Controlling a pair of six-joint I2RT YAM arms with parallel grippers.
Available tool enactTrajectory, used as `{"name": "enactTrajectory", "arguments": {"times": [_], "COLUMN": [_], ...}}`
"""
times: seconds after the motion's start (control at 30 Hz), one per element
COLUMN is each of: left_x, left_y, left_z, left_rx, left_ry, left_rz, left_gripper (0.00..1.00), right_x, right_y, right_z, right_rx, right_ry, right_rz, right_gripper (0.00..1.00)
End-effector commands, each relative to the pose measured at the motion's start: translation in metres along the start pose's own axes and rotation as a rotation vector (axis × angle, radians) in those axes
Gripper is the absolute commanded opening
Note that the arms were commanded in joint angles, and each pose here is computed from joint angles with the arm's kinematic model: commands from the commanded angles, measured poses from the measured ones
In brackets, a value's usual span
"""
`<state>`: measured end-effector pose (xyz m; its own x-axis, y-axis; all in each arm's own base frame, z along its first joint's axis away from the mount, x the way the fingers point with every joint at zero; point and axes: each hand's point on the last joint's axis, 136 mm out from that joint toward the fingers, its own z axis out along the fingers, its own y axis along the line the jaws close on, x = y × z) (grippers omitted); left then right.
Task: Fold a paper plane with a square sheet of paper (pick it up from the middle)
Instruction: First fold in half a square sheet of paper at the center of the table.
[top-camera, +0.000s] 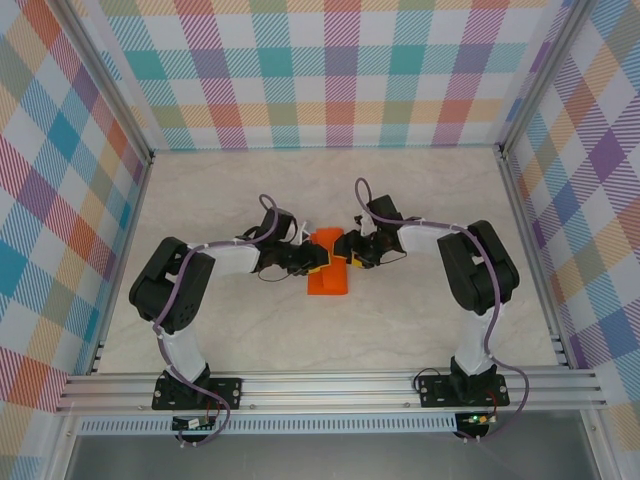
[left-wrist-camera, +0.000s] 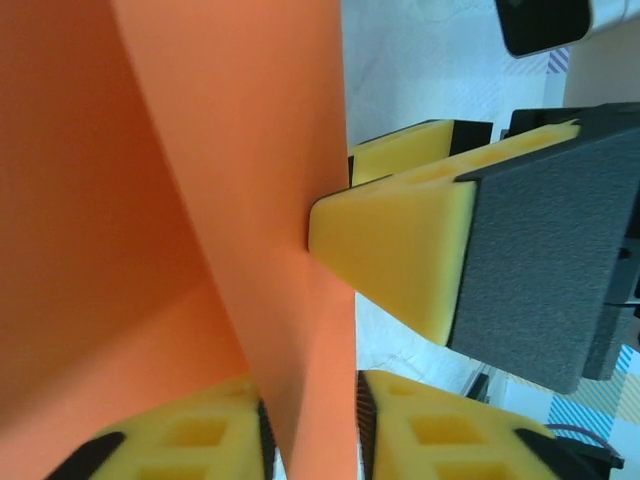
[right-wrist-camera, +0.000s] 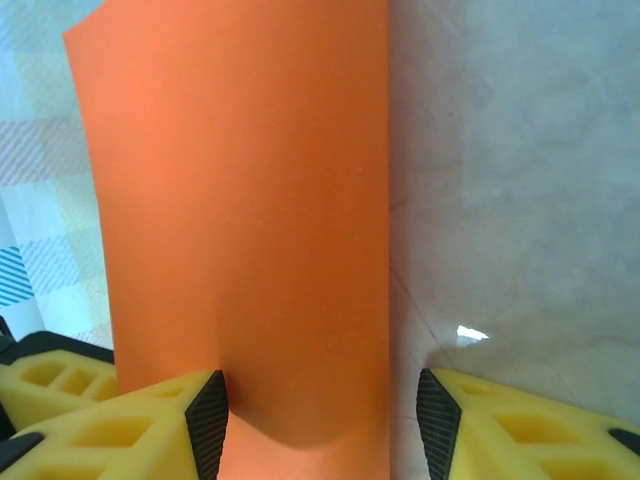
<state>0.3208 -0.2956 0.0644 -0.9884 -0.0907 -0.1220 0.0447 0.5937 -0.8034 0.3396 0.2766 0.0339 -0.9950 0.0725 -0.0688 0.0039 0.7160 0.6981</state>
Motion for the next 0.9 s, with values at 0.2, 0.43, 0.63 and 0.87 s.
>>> {"name": "enactTrajectory", "arguments": {"times": [0.2, 0.43, 0.63, 0.87], "left_x": [-0.021, -0.036, -0.044, -0.048], "left_y": [0.001, 0.014, 0.022, 0.029], "left_z": [-0.01, -0.002, 0.001, -0.003], "left_rx": [0.036, 0.026, 0.021, 0.007], "left_ry": [-0.06, -0.077, -0.087, -0.094], "left_rz": [-0.013, -0.048, -0.066, -0.069], "left_gripper": [0.33, 0.29, 0.19, 0.07], "right_x": [-0.002, -0.002, -0.001, -0.001], "right_y": [0.0, 0.001, -0.001, 0.001], "right_z": [0.003, 0.004, 0.004, 0.002], "right_rx": [0.013, 0.002, 0.009, 0.007], "right_ry": [-0.001, 0.002, 0.004, 0.002], "right_rz": [0.004, 0.01, 0.013, 0.009], "right_gripper": [0.55, 0.55, 0.55, 0.56]}}
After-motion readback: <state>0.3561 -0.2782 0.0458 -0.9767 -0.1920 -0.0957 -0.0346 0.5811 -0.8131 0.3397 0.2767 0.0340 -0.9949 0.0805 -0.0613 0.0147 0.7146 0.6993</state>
